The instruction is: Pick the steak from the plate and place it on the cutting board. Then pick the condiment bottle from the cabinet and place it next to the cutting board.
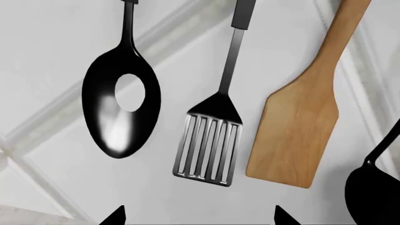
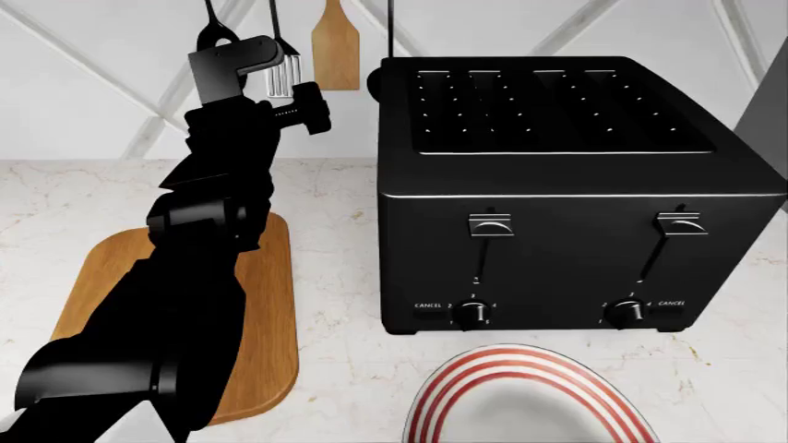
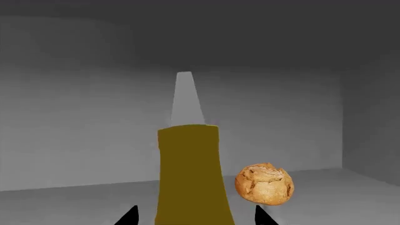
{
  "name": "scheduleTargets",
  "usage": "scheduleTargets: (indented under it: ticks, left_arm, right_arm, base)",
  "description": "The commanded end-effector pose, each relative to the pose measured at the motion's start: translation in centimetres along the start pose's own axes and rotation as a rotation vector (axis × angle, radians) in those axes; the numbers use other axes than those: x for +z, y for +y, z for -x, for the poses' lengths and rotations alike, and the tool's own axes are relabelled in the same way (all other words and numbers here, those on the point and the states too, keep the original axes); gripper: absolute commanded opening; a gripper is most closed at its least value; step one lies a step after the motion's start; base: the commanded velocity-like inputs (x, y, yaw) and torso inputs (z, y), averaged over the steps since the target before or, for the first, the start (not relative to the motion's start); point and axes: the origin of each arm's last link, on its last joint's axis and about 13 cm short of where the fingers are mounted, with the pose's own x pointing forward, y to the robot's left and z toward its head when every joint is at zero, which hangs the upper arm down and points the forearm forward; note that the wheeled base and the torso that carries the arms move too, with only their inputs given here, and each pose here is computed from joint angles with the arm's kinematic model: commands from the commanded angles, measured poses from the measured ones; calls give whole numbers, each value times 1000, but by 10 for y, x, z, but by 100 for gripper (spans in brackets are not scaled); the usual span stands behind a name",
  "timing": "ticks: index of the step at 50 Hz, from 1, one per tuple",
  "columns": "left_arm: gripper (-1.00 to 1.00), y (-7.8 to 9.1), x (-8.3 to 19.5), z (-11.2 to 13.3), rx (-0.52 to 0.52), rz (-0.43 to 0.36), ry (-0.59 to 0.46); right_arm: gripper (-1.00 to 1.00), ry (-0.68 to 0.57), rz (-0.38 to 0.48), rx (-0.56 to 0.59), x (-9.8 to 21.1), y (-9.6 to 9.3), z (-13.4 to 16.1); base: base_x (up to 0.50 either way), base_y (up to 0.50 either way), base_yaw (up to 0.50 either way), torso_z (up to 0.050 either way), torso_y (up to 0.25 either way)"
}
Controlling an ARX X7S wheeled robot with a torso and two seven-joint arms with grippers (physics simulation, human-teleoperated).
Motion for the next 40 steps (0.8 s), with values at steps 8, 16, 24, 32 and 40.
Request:
scheduleTargets:
  ticks: [8,16,24,32,40]
  left_arm:
    - [100,0,0,0,0,1,2]
    - [100,0,0,0,2,1,3]
    - [100,1,-1,0,3,7,2]
    - [100,1,0,0,3,5,4]
    - [100,1,-1,0,4,7,7]
  right_arm:
    - [-100,275,39,-34,-54,1,-22]
    - [-100,192,34,0,-42,3,-13]
    - [-100,6,41,69,-11,5,14]
    - [-100,-198,56,82,23,9,43]
    - [-100,-328,69,84,46,12,64]
  base:
    - [0,0,0,0,0]
    - [-1,0,-1,0,0]
    - [-3,0,-1,0,0]
    - [0,0,0,0,0]
    - [0,0,0,0,0]
